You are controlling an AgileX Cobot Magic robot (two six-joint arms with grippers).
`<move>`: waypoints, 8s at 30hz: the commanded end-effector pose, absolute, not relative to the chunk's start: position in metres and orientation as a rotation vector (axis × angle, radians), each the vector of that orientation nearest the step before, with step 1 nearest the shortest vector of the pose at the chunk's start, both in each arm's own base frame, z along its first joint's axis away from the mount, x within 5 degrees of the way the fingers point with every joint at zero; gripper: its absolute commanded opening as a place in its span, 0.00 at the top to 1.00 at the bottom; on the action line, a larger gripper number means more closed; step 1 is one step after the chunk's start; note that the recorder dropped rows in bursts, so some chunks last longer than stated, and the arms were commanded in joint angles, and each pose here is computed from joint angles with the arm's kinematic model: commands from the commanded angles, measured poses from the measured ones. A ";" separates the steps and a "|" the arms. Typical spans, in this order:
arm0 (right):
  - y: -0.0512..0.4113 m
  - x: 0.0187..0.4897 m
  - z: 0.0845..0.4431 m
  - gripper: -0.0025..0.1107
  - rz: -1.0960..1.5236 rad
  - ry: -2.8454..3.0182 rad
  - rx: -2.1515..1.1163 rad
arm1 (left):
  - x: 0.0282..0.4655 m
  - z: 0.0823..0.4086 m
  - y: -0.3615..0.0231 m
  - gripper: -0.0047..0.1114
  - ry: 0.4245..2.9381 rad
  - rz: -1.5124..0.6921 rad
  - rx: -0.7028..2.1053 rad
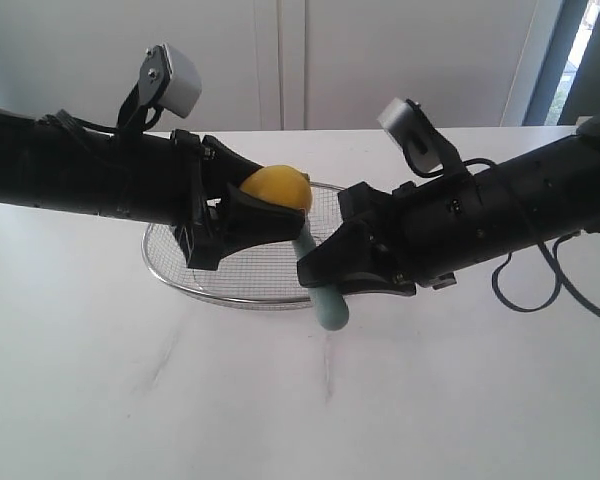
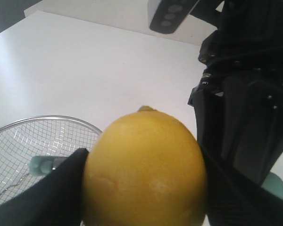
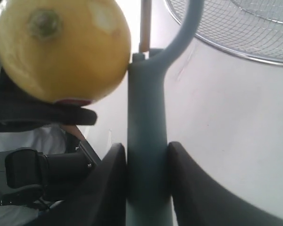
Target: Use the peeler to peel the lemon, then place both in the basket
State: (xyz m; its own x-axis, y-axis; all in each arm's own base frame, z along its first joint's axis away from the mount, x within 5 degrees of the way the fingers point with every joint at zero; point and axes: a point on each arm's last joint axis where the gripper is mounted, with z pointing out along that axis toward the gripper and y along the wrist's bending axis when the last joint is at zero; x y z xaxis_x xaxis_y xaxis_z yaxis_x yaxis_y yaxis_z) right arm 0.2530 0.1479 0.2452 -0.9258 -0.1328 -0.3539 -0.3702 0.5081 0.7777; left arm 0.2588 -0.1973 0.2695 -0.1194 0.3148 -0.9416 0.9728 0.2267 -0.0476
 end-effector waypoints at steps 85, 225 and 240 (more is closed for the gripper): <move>0.141 0.242 0.253 0.98 1.340 2.492 -0.246 | 0.257 0.276 -0.198 0.96 1.575 -0.951 1.227; 0.196 0.394 0.199 0.98 0.378 2.370 -1.130 | 0.255 0.276 -0.199 0.96 1.569 -0.973 1.240; 0.198 0.399 0.172 0.98 0.366 2.395 -1.187 | 0.255 0.276 -0.199 0.96 1.569 -0.973 1.240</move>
